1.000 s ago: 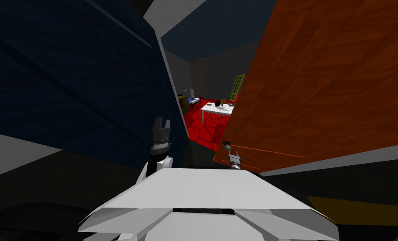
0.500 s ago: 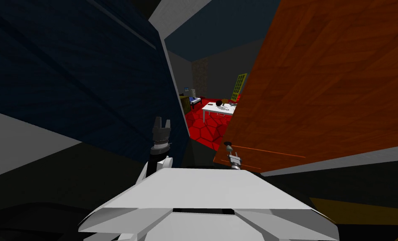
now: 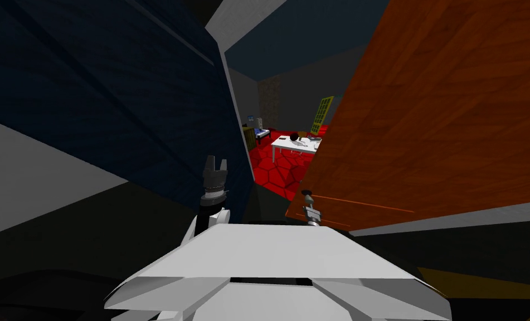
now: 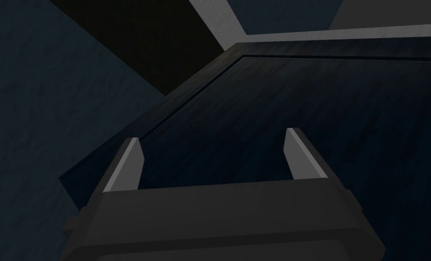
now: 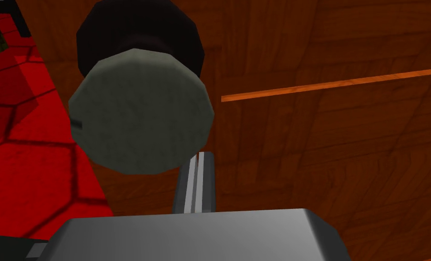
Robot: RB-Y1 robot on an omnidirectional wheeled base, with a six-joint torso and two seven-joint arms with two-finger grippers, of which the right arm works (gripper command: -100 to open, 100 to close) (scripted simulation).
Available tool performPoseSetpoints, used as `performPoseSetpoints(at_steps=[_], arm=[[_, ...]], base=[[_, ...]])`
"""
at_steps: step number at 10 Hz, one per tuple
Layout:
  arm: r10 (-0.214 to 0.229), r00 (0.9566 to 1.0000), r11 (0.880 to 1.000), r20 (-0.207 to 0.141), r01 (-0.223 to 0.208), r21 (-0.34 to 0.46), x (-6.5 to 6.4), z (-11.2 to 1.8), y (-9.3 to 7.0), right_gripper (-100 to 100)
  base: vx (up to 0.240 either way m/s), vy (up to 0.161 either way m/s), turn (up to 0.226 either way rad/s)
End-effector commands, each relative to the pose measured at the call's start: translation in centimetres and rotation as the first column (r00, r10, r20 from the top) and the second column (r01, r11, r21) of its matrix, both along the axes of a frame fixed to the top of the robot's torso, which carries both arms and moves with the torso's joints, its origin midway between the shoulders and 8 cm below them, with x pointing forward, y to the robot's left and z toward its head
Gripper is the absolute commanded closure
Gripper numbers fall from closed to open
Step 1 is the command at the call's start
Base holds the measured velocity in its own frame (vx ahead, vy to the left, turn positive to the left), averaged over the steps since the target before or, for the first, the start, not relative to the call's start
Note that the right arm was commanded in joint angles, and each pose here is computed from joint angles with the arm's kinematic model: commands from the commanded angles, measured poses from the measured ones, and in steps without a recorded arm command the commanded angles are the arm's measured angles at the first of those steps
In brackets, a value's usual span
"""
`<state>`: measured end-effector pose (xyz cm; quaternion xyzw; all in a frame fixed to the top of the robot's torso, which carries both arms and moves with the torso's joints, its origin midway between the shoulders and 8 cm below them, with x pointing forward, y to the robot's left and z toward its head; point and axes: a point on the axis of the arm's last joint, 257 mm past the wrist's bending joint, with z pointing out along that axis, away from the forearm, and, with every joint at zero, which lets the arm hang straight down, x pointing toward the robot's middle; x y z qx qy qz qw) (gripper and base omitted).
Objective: Pull the door open
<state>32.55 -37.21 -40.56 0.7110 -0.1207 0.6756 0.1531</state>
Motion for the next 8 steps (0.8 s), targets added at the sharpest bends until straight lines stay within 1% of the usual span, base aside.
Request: performPoseSetpoints(at_steps=[1,2,3,4,5,6,8], arm=[[0.012,0.9982,0.999,0.058,-0.014,0.035,1.1,1.4,1.1,-100],[0.012,0.9982,0.999,0.058,-0.014,0.035,1.1,1.4,1.1,-100],[-0.01,0.9999,1.0,0.009,0.01,0.028,-0.2,-0.1,-0.4,-100],[-0.01,0.9999,0.999,-0.01,0.011,0.035,0.4,-0.2,-0.6,-100],[-0.008,0.9999,0.999,-0.012,0.009,0.038,0.8,-0.1,-0.6,-100],[-0.003,0.9998,0.999,-0.017,0.004,0.046,1.7,0.3,-0.6,-100],[-0.003,0.9998,0.999,-0.017,0.004,0.046,1.7,0.3,-0.6,-100]], base=[[-0.038,0.034,0.018],[-0.024,0.03,0.021],[-0.004,-0.015,-0.022],[-0.036,-0.056,-0.083],[-0.06,-0.061,-0.052],[-0.039,-0.029,-0.048],[-0.002,-0.003,-0.002]])
